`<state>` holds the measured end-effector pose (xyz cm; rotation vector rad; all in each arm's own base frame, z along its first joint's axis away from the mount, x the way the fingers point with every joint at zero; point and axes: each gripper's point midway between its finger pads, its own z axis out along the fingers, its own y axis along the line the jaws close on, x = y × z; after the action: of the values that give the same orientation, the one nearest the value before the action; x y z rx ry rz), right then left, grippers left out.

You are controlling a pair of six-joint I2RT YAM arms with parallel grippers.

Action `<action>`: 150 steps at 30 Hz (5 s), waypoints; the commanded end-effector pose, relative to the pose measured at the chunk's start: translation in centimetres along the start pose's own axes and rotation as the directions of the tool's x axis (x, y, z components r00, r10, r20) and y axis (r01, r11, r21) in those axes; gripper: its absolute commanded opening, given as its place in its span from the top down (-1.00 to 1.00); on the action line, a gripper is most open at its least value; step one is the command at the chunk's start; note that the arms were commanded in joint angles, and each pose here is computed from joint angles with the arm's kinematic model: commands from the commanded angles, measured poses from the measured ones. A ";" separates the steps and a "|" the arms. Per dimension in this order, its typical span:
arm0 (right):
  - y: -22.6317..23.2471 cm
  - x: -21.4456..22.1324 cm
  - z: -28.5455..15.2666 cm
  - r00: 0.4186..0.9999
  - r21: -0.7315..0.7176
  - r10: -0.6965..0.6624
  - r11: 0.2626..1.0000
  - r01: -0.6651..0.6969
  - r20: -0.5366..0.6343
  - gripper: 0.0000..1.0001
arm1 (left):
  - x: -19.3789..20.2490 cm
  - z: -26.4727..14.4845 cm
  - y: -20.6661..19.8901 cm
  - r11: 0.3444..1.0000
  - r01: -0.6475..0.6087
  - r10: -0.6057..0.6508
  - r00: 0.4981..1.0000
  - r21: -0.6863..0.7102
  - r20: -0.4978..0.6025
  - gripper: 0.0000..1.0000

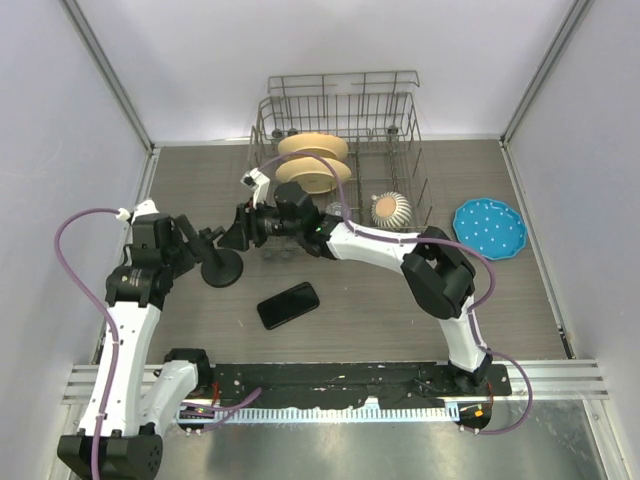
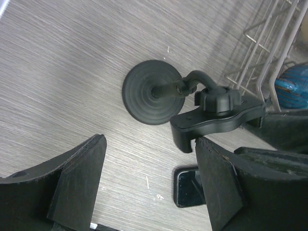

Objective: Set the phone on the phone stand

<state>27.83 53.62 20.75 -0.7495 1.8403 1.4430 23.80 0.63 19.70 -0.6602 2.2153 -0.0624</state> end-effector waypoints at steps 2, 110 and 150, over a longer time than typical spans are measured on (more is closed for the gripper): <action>4.2 -2.6 0.6 0.993 -0.082 0.004 0.997 0.006 0.118 -0.01 | -2.1 -0.9 1.1 0.999 0.010 -0.004 0.994 -0.050 0.108 -0.57; -0.6 6.2 -33.5 0.903 0.587 -0.043 0.772 -0.242 0.428 -0.87 | 26.5 0.0 -15.0 0.022 -0.703 1.000 0.008 0.711 -0.023 -1.00; -0.8 6.7 -34.2 0.895 0.583 -0.038 0.770 -0.258 0.445 -0.87 | 28.2 3.2 -15.3 0.054 -0.754 0.993 -0.026 0.655 -0.112 -1.00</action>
<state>18.65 19.49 18.50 0.0053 1.9057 0.7964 17.52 -25.33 2.68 1.4338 2.5655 0.0000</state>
